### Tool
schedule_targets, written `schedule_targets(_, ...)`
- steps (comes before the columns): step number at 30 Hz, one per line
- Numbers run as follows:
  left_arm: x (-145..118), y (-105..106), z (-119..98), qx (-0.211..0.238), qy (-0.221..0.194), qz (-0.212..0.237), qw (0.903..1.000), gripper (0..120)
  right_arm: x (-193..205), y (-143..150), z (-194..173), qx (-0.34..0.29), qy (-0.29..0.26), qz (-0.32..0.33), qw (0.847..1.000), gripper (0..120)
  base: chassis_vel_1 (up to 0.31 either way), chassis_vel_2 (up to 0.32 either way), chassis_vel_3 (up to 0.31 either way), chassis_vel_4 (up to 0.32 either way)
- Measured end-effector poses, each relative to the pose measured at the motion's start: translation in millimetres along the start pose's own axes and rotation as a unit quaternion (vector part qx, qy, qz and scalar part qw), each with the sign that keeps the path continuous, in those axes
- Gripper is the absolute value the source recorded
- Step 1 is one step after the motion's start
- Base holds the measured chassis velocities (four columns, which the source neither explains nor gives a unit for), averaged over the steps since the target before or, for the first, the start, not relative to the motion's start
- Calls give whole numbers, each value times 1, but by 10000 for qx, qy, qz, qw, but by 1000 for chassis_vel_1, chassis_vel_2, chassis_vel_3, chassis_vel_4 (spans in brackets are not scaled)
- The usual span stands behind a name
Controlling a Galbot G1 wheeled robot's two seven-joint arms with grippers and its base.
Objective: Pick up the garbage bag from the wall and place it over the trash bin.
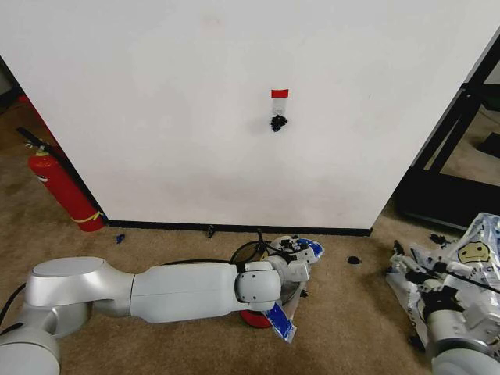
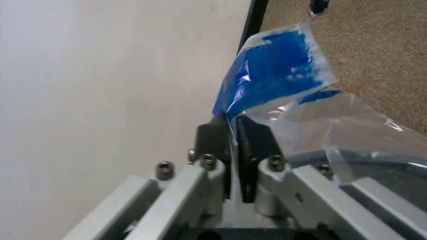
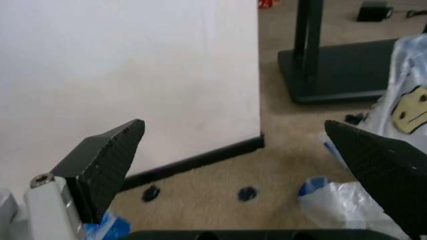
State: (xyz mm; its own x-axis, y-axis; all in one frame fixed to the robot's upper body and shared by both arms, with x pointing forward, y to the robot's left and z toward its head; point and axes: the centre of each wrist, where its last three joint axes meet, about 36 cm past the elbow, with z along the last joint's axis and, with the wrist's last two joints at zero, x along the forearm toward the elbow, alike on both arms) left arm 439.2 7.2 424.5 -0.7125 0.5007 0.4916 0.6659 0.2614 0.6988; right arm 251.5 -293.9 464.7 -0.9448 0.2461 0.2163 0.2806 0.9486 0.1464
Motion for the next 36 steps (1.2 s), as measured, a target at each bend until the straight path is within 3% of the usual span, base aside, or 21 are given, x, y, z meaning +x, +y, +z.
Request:
schedule_targets(10,-5,7,3,88,64,-69,9999,0,5,10,8,99,758,-1089,9911,100,0,0,0,0)
schedule_targets(17,-5,9,0,107,61,-56,9999,0,-28,8,25,485,1294,-2087,9682,100,0,0,0,0)
schedule_targets(29,-6,9,2,127,104,-22,9999,0,-53,38,57,434,1890,-2442,9501,100,0,0,0,0)
schedule_targets(36,-4,10,1,139,87,-19,9999,0,-58,57,70,300,1999,-2379,9500,100,0,0,0,0)
